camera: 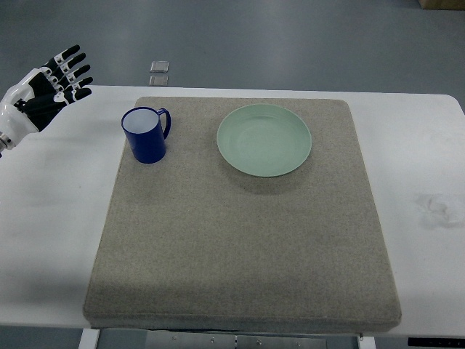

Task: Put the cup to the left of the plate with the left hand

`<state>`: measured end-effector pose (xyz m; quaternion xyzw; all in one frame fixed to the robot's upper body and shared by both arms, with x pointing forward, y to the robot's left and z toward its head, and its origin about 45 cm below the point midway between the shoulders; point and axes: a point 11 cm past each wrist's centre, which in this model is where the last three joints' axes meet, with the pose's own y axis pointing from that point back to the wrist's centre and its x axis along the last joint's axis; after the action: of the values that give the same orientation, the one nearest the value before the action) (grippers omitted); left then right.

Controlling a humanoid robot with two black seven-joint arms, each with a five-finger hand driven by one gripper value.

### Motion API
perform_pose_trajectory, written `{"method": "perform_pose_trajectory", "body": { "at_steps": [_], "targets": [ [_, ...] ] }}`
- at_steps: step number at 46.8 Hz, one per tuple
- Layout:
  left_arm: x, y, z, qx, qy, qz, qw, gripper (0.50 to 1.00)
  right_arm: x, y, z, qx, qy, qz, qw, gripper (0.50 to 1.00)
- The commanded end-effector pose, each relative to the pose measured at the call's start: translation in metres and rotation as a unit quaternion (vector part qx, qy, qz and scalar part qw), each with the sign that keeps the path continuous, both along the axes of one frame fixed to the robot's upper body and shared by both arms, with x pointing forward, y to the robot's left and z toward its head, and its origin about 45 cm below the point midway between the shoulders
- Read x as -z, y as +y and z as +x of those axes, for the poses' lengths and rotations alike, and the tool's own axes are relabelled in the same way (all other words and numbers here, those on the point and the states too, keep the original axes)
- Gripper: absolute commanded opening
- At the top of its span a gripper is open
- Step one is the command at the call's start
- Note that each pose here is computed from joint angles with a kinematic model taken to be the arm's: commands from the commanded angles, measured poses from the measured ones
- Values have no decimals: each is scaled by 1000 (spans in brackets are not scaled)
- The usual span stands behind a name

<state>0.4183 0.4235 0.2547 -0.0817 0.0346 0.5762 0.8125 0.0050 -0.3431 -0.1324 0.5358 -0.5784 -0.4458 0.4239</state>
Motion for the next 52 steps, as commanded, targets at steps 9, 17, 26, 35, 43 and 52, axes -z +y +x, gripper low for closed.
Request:
{"method": "perform_pose_trajectory", "body": {
  "at_steps": [9, 17, 26, 35, 43, 52],
  "targets": [
    [-8, 32, 5, -30, 3, -8, 1000, 1000, 0, 0, 0, 0, 0, 0, 1000, 932],
    [-18, 25, 16, -19, 18, -2, 1000, 1000, 0, 0, 0, 0, 0, 0, 1000, 932],
    [-31, 1, 34, 3, 33, -27, 999, 1000, 0, 0, 0, 0, 0, 0, 1000, 932],
    [-32, -26, 48, 27, 79, -92, 992, 1000, 0, 0, 0, 0, 0, 0, 1000, 932],
    [-31, -44, 54, 49, 109, -111, 987, 1000, 0, 0, 0, 0, 0, 0, 1000, 932],
    [-24, -49, 53, 62, 144, -118, 981, 1000, 0, 0, 0, 1, 0, 0, 1000, 932]
  ]
}}
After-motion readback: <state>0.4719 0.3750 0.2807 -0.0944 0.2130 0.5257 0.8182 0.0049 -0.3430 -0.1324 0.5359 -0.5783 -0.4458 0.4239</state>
